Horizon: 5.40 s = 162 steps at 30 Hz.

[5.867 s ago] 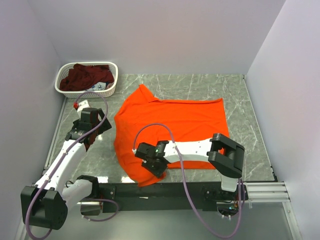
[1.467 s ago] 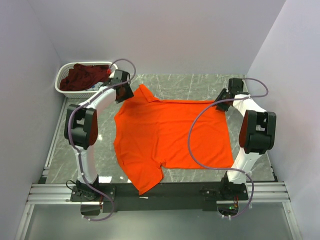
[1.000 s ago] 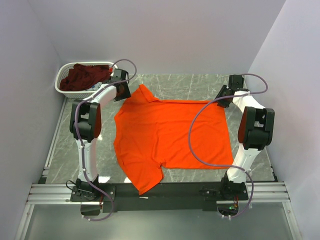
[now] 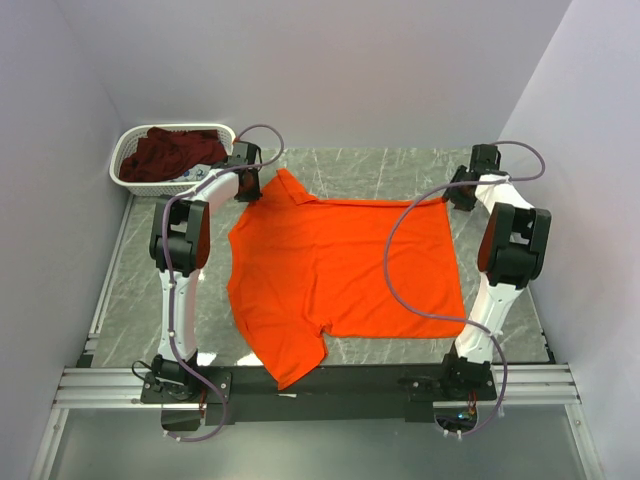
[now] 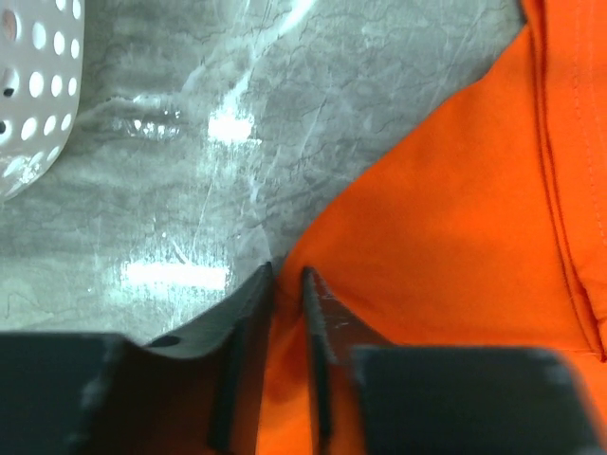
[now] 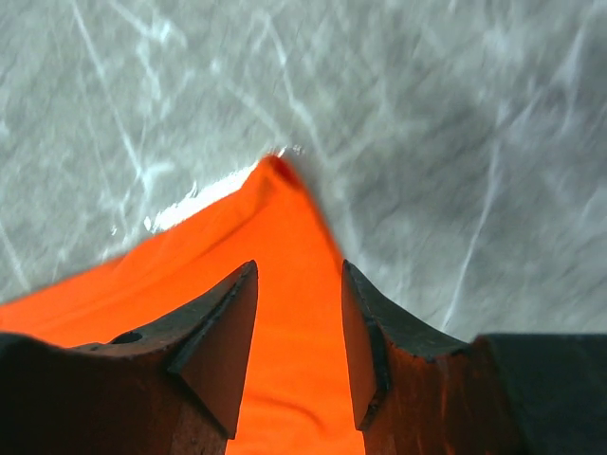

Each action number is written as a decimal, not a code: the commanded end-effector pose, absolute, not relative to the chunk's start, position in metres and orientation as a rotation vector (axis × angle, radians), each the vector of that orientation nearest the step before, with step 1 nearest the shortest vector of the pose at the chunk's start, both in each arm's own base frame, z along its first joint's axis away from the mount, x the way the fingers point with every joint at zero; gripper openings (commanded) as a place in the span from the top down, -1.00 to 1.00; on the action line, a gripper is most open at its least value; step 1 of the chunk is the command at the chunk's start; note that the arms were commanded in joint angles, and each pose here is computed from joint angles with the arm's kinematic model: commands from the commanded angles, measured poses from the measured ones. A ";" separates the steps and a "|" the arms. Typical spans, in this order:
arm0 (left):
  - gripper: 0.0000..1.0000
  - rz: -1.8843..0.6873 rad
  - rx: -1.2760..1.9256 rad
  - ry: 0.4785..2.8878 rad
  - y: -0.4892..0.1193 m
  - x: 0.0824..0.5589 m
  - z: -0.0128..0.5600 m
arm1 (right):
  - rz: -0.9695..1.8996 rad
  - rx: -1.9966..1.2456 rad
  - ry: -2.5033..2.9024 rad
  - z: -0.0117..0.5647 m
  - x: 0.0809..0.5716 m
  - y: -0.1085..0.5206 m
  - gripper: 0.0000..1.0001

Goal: Fold and stack the t-shirts
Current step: Flatten the tshirt out, then fold the tshirt

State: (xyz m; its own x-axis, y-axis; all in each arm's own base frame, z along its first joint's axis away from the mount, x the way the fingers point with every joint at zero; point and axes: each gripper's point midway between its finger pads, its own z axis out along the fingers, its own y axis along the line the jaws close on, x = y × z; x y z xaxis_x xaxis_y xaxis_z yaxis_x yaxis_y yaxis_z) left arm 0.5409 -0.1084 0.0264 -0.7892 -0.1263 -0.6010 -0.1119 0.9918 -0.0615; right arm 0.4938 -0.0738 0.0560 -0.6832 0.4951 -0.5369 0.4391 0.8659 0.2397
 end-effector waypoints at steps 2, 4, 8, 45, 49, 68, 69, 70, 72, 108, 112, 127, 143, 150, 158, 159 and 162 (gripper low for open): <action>0.63 -0.052 -0.102 2.565 -0.115 0.530 -0.003 | 0.048 0.575 2.452 0.057 0.505 -0.091 0.05; 0.74 -0.056 -0.096 2.567 -0.115 0.530 -0.003 | 0.054 0.533 2.467 0.053 0.509 -0.091 0.05; 0.85 -0.068 -0.084 2.575 -0.117 0.529 -0.005 | 0.132 0.454 2.499 0.047 0.516 -0.081 0.06; 0.89 -0.045 -0.112 2.633 -0.105 0.521 -0.013 | 0.287 0.351 2.626 0.019 0.548 -0.059 0.61; 0.92 -0.041 -0.105 2.637 -0.104 0.521 -0.015 | 0.287 0.352 2.629 0.017 0.549 -0.060 0.86; 0.99 -0.075 -0.070 2.486 -0.102 0.542 0.051 | 0.214 0.363 2.491 0.074 0.552 -0.069 1.00; 0.99 -0.075 -0.076 2.475 -0.101 0.543 0.058 | 0.214 0.369 2.481 0.080 0.551 -0.068 1.00; 0.99 -0.072 -0.082 2.473 -0.099 0.543 0.060 | 0.209 0.370 2.479 0.083 0.550 -0.069 1.00; 0.99 -0.074 -0.086 2.462 -0.098 0.542 0.066 | 0.208 0.371 2.475 0.088 0.549 -0.069 1.00; 0.99 -0.054 -0.129 2.422 -0.082 0.484 0.120 | 0.305 0.579 2.403 0.130 0.465 -0.072 1.00; 0.99 -0.045 -0.145 2.452 -0.078 0.468 0.113 | 0.307 0.608 2.406 0.127 0.455 -0.071 1.00; 0.99 -0.083 -0.170 2.503 -0.079 0.431 0.101 | 0.230 0.704 2.426 0.118 0.423 -0.079 1.00; 0.99 -0.089 -0.180 2.569 -0.087 0.411 0.071 | 0.243 0.809 2.464 0.069 0.396 -0.076 1.00; 0.99 -0.092 -0.230 2.598 -0.087 0.402 0.057 | 0.262 0.813 2.510 0.046 0.394 -0.073 1.00; 0.63 -0.108 -0.272 2.572 -0.086 0.396 0.067 | 0.265 0.816 2.517 0.046 0.386 -0.070 0.48; 0.58 -0.115 -0.273 2.568 -0.088 0.396 0.069 | 0.263 0.816 2.515 0.048 0.385 -0.070 0.33; 0.40 -0.150 -0.273 2.540 -0.090 0.395 0.081 | 0.286 0.793 2.456 0.067 0.386 -0.064 0.14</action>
State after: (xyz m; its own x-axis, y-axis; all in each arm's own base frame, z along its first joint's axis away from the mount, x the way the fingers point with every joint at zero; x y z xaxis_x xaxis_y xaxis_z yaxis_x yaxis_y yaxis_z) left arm 0.3896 -0.0875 0.0475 -0.8634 -0.2000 -0.4631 -0.1639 0.9795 -0.1173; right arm 0.3793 -0.0632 0.0355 -0.7268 0.5974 -0.3388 0.5109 0.8000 0.3146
